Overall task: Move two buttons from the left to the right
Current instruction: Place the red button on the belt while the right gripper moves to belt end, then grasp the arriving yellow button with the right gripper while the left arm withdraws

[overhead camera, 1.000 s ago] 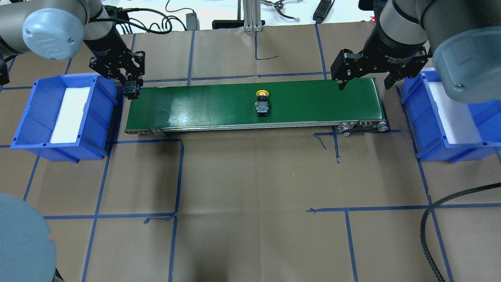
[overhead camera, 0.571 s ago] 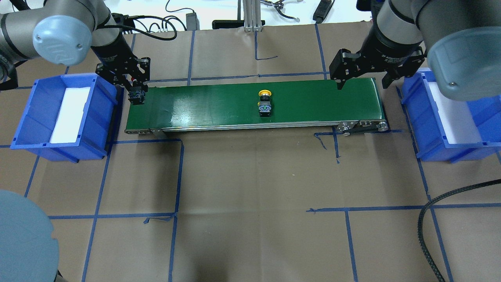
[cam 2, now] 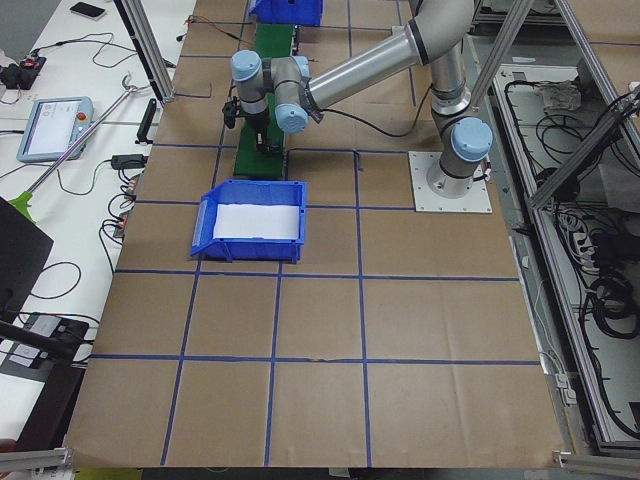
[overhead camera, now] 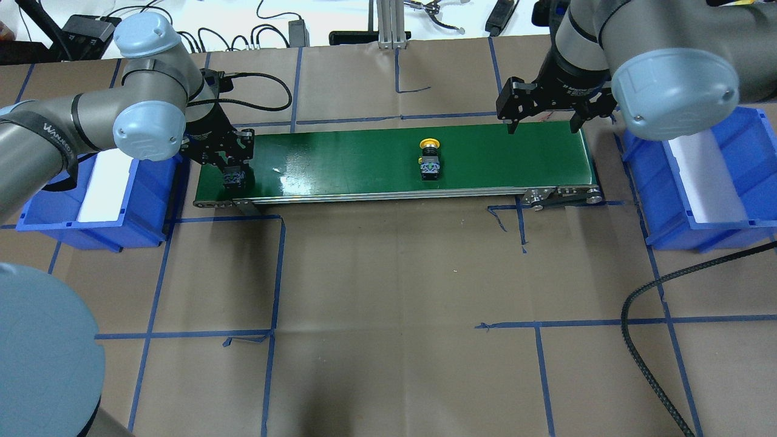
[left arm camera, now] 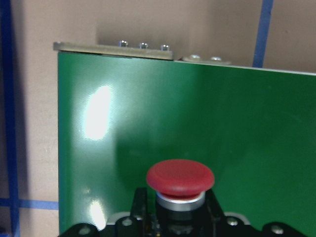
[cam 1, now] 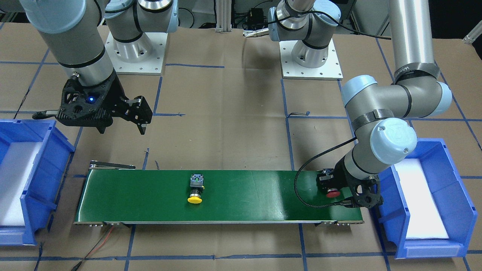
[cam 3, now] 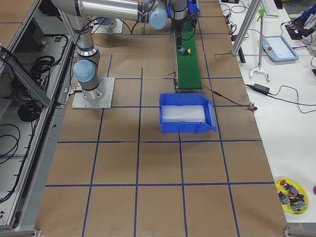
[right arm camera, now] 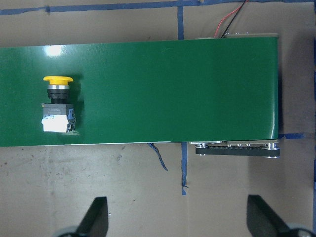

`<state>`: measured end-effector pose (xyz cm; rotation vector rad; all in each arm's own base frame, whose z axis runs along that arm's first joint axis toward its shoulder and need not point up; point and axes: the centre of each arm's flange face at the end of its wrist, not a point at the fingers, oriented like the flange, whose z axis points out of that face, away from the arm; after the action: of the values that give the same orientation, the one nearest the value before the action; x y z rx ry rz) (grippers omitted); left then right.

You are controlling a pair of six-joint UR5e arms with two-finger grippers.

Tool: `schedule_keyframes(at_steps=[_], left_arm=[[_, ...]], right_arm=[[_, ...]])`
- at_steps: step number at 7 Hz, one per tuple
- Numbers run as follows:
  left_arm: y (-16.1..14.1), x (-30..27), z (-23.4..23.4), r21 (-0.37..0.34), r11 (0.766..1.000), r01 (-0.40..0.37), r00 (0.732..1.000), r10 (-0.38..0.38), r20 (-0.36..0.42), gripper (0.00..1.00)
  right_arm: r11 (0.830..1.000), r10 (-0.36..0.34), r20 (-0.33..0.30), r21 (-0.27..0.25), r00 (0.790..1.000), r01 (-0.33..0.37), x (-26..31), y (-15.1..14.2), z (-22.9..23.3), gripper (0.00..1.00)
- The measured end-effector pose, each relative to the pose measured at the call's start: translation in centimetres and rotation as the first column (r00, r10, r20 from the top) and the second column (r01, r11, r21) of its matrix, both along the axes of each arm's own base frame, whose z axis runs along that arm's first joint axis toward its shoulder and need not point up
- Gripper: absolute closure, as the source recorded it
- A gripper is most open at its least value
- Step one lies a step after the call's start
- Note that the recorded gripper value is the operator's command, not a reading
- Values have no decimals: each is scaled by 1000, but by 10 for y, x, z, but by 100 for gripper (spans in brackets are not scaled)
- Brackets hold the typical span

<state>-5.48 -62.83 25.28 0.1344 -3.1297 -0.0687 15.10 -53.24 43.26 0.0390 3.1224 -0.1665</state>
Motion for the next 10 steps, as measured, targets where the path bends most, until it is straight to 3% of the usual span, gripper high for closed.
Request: schedule_keyframes(at_steps=[2, 5, 7, 10], left_arm=[[-3, 1, 5, -14, 1000, -4, 1000, 4, 2, 1], [-4, 1, 62, -58, 998, -4, 1000, 4, 7, 0], [25, -6, 119, -31, 1000, 1, 1000, -1, -2, 0], [100, -48, 197, -27, 999, 46, 999, -46, -1, 0]], right_arm=[[1000, 2, 16, 4, 1000, -2, 2, -2, -4, 0], [1000, 5, 51, 15, 999, -6, 6, -15, -23, 0], [1000, 11, 97, 11, 995, -12, 11, -29, -43, 0], [1000, 15, 160, -16, 987, -13, 16, -68, -99, 0]])
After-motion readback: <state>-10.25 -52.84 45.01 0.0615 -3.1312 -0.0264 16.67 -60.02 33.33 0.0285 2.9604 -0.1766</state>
